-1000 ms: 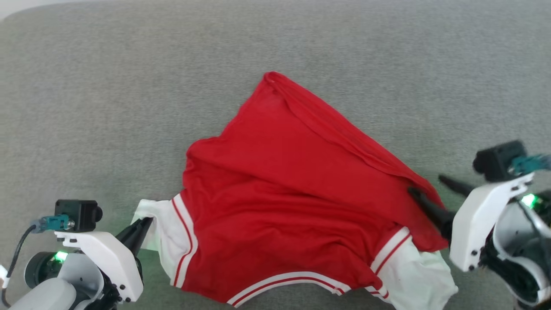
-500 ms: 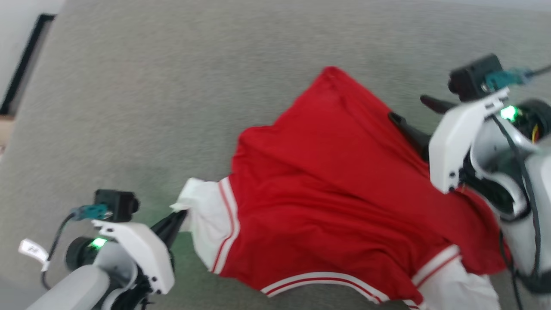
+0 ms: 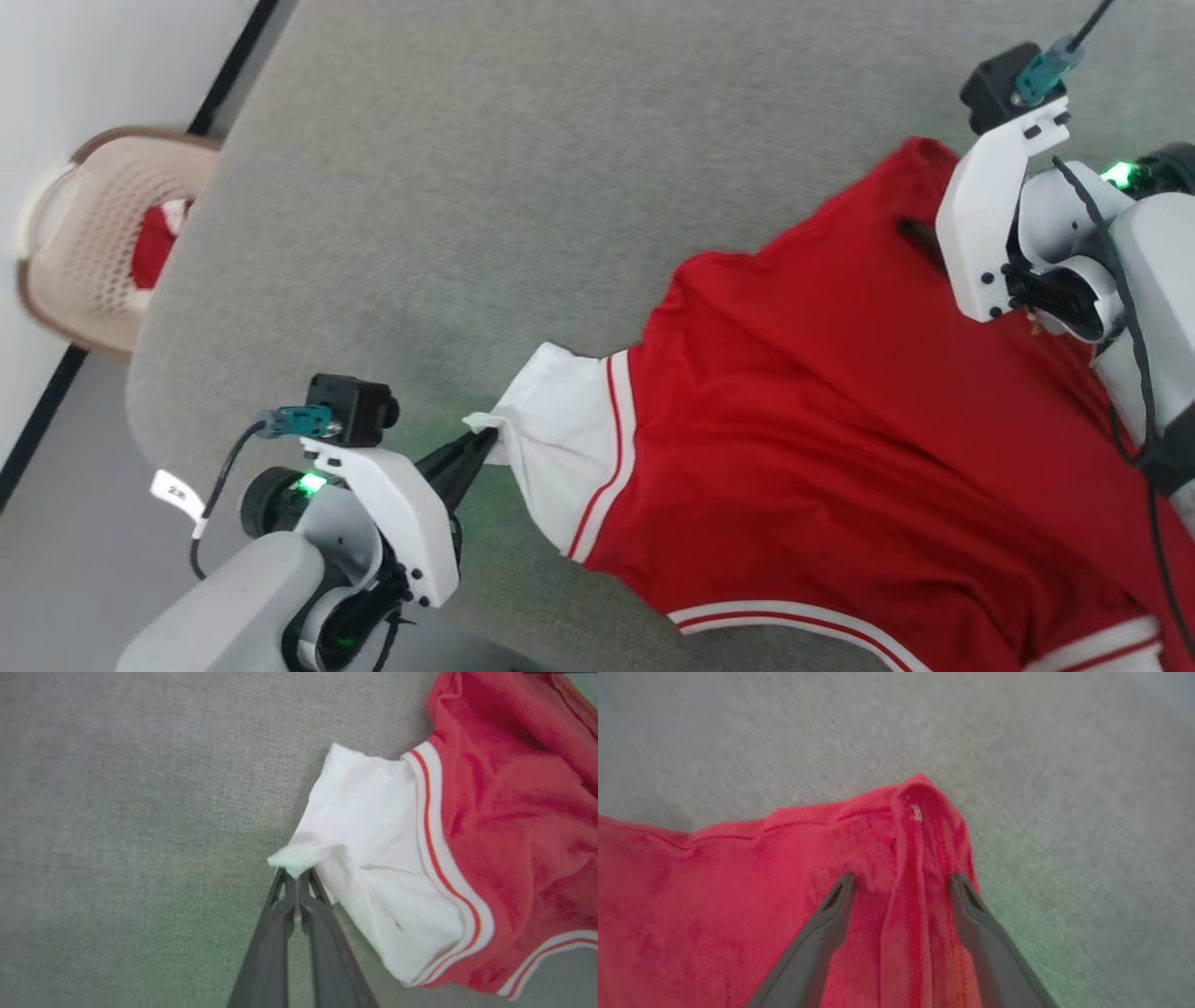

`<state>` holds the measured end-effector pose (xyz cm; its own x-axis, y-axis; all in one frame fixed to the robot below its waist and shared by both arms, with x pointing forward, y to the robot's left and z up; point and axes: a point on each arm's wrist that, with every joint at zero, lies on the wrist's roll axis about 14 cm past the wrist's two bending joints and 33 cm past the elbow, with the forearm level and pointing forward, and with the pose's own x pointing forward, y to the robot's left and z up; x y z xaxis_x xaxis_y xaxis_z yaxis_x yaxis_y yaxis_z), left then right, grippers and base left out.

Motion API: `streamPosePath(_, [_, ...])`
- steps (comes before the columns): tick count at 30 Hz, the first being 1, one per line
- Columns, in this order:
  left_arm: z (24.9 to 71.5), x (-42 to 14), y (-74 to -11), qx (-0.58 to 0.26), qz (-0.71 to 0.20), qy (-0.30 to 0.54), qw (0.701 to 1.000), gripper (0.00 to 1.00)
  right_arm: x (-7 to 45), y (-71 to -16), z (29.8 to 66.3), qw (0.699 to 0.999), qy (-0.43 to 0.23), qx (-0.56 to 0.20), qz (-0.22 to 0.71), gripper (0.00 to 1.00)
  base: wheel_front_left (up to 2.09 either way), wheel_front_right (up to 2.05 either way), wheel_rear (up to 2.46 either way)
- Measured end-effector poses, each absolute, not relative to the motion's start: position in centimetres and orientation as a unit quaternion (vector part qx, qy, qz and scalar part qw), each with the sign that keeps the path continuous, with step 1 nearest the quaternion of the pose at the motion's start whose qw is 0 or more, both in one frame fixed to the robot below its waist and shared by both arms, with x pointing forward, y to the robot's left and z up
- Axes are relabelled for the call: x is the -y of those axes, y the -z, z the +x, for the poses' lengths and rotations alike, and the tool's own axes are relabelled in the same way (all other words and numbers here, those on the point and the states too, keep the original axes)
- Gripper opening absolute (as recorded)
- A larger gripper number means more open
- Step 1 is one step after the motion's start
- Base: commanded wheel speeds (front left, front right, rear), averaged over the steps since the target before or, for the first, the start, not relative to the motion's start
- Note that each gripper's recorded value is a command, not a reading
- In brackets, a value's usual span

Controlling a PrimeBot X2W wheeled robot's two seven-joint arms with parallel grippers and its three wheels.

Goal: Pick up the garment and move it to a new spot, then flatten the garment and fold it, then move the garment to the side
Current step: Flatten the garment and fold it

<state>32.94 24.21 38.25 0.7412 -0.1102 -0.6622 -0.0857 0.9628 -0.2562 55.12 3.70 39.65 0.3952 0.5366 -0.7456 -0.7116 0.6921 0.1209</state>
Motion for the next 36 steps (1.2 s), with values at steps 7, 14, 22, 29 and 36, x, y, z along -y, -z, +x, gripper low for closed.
streamPosePath(7, [32.2, -25.2, -37.3, -0.367, -0.143, -0.015, 0.919, 0.00, -3.7, -36.1, 54.1, 0.765, -0.373, -0.492, -0.183, 1.00, 0.00, 0.00, 0.00])
streamPosePath(14, [33.0, -25.8, -37.2, -0.370, -0.133, -0.013, 0.919, 0.00, -2.9, -36.3, 54.0, 0.756, -0.365, -0.516, -0.171, 0.00, 0.00, 0.00, 0.00])
streamPosePath(22, [37.5, -28.9, -41.3, -0.340, -0.072, 0.006, 0.938, 0.00, -0.7, -39.9, 56.0, 0.810, -0.350, -0.450, -0.138, 0.00, 0.00, 0.00, 0.00])
streamPosePath(29, [43.5, -31.3, -48.8, -0.280, 0.008, 0.015, 0.960, 0.00, 2.7, -46.7, 58.1, 0.866, -0.325, -0.363, -0.111, 0.00, 0.00, 0.00, 0.00])
streamPosePath(36, [47.5, -31.1, -56.4, -0.215, 0.059, 0.030, 0.974, 0.00, 7.0, -53.5, 58.2, 0.905, -0.289, -0.292, -0.106, 0.00, 0.00, 0.00, 0.00])
